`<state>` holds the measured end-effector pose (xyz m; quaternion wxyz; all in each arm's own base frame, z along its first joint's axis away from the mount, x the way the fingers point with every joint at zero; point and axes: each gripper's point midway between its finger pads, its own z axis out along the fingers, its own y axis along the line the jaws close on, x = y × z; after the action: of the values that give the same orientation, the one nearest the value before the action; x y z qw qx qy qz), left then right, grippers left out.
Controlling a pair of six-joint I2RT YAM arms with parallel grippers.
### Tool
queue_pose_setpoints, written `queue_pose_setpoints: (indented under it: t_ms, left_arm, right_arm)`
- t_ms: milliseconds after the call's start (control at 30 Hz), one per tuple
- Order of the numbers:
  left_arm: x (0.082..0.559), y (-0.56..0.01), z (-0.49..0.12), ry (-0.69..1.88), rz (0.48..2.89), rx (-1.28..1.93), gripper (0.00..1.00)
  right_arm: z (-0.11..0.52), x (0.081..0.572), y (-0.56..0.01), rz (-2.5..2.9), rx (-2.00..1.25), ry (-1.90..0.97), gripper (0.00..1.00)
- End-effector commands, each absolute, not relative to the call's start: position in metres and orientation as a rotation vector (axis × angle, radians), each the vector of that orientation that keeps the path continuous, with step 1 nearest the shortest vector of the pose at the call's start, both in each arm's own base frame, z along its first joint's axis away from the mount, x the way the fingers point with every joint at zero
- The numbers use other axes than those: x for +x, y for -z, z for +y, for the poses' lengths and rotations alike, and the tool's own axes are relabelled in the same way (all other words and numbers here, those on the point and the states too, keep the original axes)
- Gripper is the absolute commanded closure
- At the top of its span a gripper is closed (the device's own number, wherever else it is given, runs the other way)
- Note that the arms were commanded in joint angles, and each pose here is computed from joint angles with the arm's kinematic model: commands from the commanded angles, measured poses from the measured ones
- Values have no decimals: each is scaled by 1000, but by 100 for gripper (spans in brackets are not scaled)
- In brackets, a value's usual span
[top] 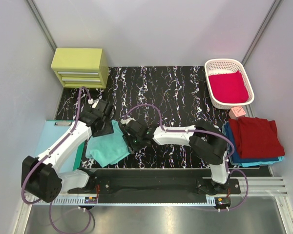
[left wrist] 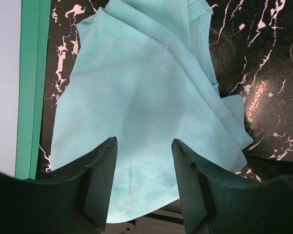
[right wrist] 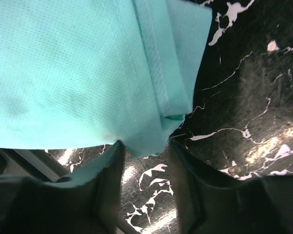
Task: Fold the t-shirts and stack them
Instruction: Grab one side of the 2/3 rectangular tshirt with both arms
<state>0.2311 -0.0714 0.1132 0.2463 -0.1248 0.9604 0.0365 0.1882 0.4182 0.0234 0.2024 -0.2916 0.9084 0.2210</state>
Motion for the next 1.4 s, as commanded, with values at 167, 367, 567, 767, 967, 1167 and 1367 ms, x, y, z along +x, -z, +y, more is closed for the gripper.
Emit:
queue_pose_setpoints:
  t_ms: [167, 367, 567, 767, 967, 1167, 1367]
  left_arm:
    - [243, -119, -78, -80, 2597, -331, 47]
    - [244, -118, -78, -77, 2596, -327, 47]
    - [246, -115, -83, -56, 2609, -316, 47]
    - [246, -111, -89, -40, 2636, -277, 48]
    - [248, -117, -105, 24, 2642, -201, 49]
    - [250, -130, -141, 153, 2641, -59, 49]
    - [250, -141, -176, 245, 2646, 90, 49]
  right_arm:
    - [405, 179, -4, 2599, -778, -563, 100]
    - [376, 200, -7, 2603, -615, -388, 100]
    - [324, 242, -26, 2557, -353, -121, 100]
    - [292, 259, -34, 2538, -187, -4, 100]
    - [276, 267, -31, 2548, -94, 64, 100]
    - [241, 287, -31, 2542, 100, 145, 100]
    - [199, 300, -32, 2530, 327, 208, 100]
